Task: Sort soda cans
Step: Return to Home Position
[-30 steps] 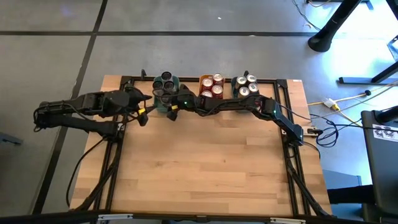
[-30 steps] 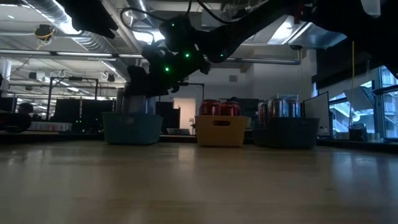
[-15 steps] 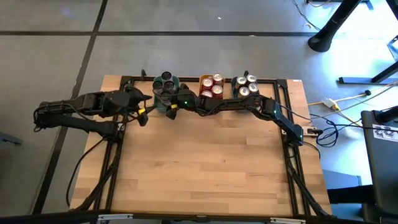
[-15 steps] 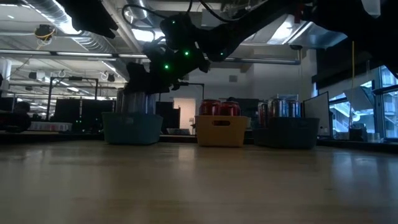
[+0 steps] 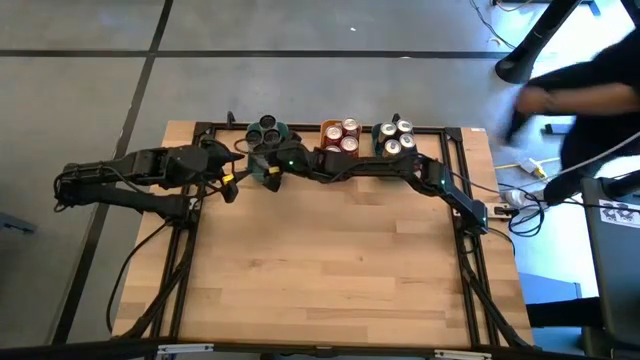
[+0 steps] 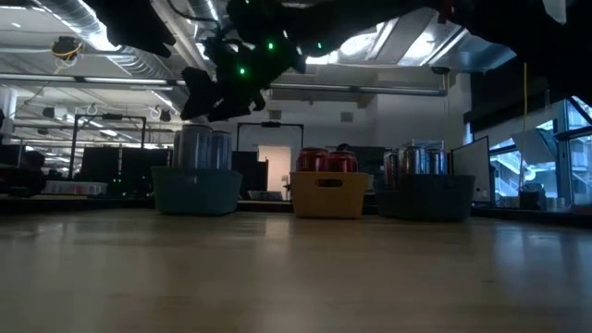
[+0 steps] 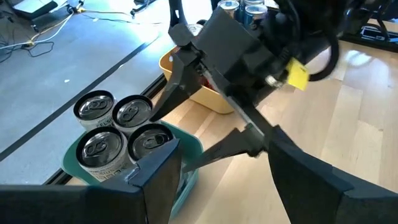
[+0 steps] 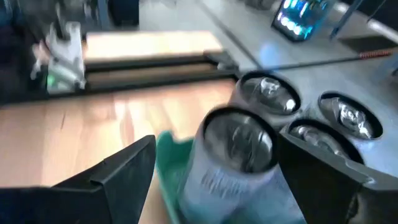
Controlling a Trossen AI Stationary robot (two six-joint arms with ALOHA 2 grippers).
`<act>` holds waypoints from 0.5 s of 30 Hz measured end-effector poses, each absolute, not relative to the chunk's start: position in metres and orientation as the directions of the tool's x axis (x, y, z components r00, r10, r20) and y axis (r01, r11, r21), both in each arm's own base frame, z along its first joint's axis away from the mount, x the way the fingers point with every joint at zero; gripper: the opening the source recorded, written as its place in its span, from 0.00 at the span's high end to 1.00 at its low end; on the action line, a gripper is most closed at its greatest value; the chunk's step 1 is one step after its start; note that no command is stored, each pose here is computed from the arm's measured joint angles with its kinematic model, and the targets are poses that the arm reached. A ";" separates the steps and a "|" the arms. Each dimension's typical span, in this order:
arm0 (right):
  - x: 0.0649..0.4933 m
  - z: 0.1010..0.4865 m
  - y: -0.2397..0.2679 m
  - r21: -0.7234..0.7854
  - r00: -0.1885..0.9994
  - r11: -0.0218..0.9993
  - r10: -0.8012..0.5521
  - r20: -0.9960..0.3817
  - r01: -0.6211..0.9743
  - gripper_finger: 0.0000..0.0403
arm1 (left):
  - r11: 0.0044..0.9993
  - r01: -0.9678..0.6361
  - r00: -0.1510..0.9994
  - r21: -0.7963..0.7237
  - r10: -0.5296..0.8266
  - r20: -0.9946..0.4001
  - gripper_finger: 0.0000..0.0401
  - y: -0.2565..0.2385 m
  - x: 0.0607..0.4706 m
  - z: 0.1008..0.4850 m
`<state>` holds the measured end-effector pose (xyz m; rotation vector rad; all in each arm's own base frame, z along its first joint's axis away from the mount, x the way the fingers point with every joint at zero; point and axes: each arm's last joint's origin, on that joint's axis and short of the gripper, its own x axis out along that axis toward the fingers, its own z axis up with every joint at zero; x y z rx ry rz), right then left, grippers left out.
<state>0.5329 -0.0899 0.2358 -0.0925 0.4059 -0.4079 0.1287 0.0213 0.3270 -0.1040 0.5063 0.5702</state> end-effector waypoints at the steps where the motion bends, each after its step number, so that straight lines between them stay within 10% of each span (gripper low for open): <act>1: 0.533 0.239 -0.087 -0.180 0.829 0.916 -0.402 -0.389 0.360 0.18 | 0.840 -0.541 0.723 0.043 0.490 -0.486 0.43 0.021 0.129 0.327; 15: 0.492 0.329 -0.037 -0.338 0.694 0.920 -0.376 -0.614 0.200 0.31 | 0.842 -0.538 0.724 0.046 0.490 -0.485 0.50 0.021 0.129 0.325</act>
